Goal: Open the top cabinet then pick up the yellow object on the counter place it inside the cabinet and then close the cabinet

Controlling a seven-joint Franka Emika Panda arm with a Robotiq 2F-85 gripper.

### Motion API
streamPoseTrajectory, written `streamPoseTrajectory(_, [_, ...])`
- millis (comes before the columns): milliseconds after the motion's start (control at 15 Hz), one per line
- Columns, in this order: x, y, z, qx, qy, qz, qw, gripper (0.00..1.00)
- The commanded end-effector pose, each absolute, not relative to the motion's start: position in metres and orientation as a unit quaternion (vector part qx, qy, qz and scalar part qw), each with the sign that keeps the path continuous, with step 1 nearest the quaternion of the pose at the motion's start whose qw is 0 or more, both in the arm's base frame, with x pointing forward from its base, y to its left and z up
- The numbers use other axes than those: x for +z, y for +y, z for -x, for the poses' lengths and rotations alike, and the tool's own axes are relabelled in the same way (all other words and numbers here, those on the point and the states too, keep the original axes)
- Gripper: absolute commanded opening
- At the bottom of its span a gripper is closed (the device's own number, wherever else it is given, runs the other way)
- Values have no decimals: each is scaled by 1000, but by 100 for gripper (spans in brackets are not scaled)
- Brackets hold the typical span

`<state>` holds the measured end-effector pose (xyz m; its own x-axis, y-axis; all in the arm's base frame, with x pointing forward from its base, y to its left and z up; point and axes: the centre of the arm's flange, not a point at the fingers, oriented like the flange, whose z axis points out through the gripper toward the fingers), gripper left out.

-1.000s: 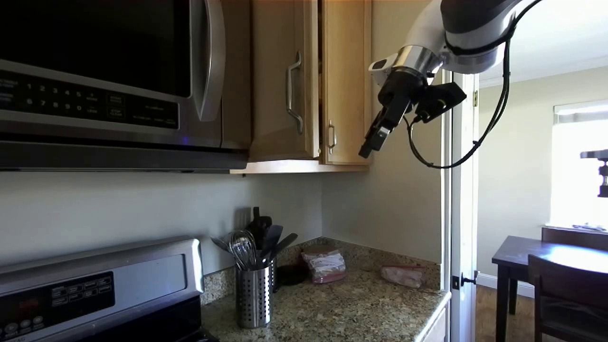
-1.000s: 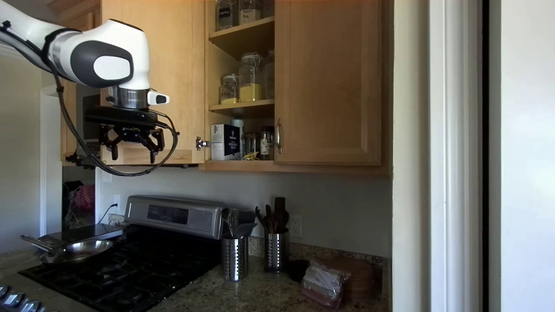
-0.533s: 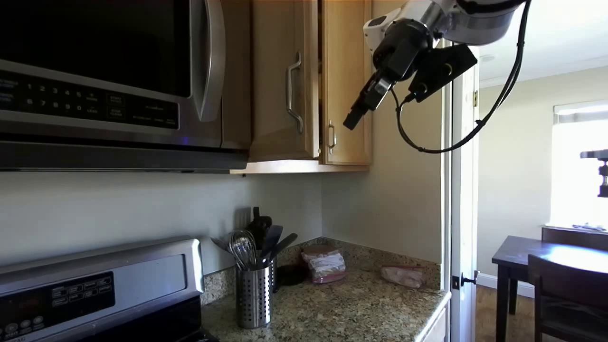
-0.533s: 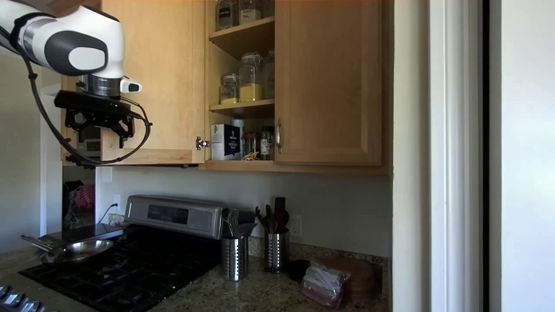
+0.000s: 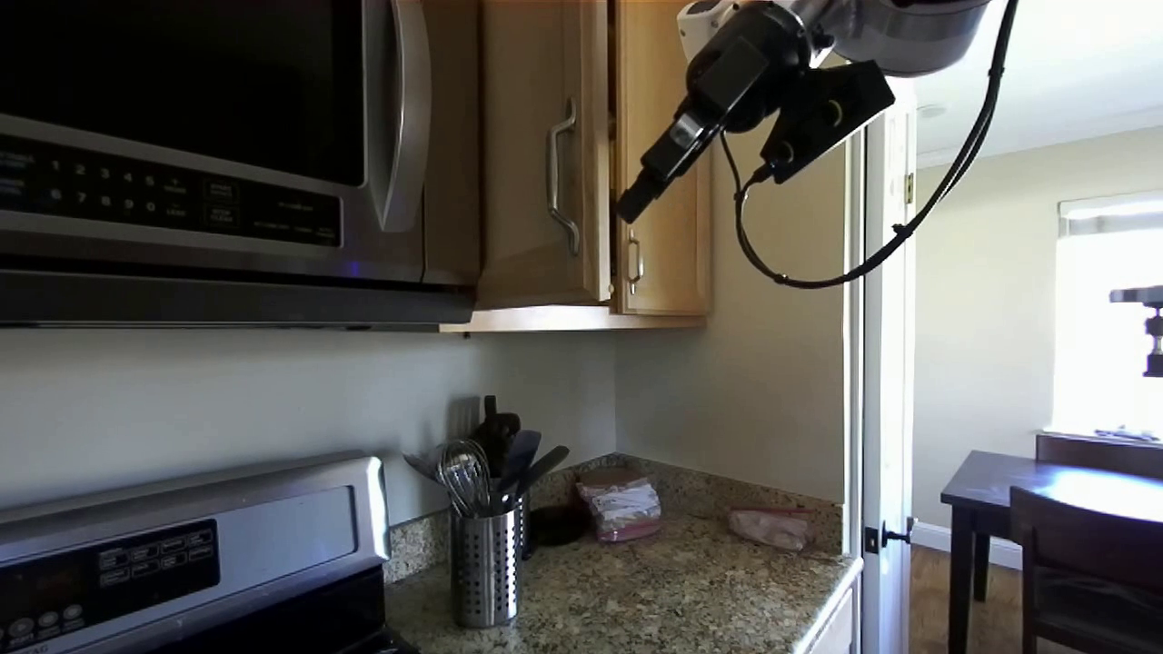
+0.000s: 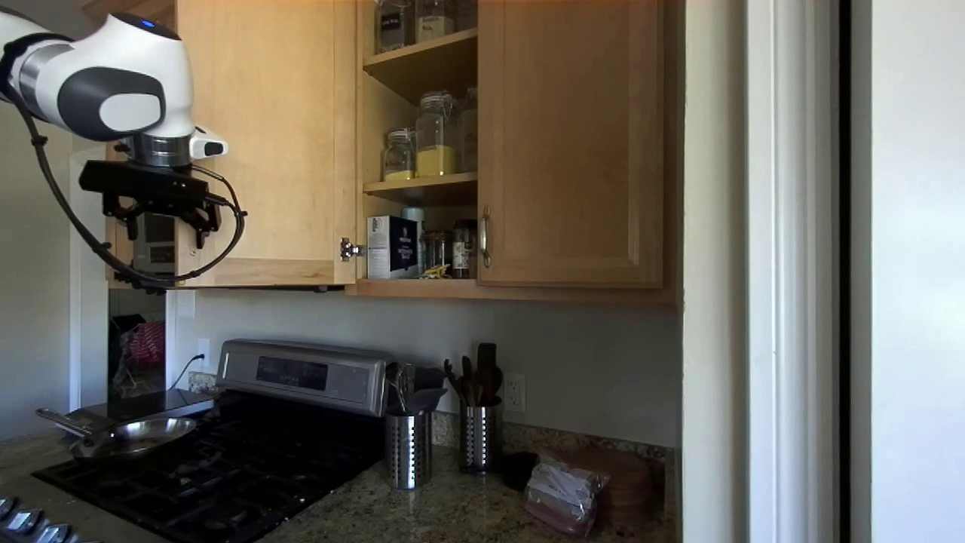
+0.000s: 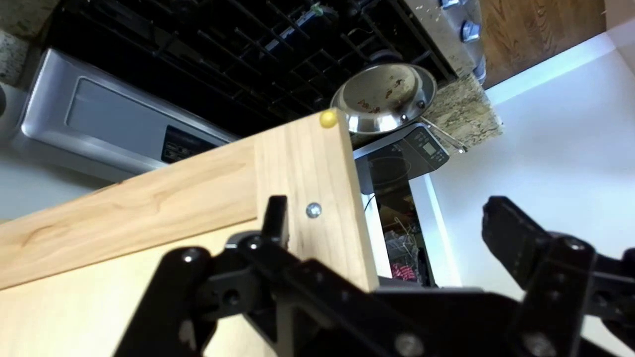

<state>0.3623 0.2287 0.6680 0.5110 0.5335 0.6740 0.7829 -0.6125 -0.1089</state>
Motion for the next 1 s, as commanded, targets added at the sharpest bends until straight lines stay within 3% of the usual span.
streamPoseTrajectory(0, [666,250,-381,-338,-363,845,201,100])
streamPoseTrajectory(333, [661,258,-399,-364,-347,845,180,100])
streamPoseTrajectory(933, [670,231,-403,-385,-322,861,79,100])
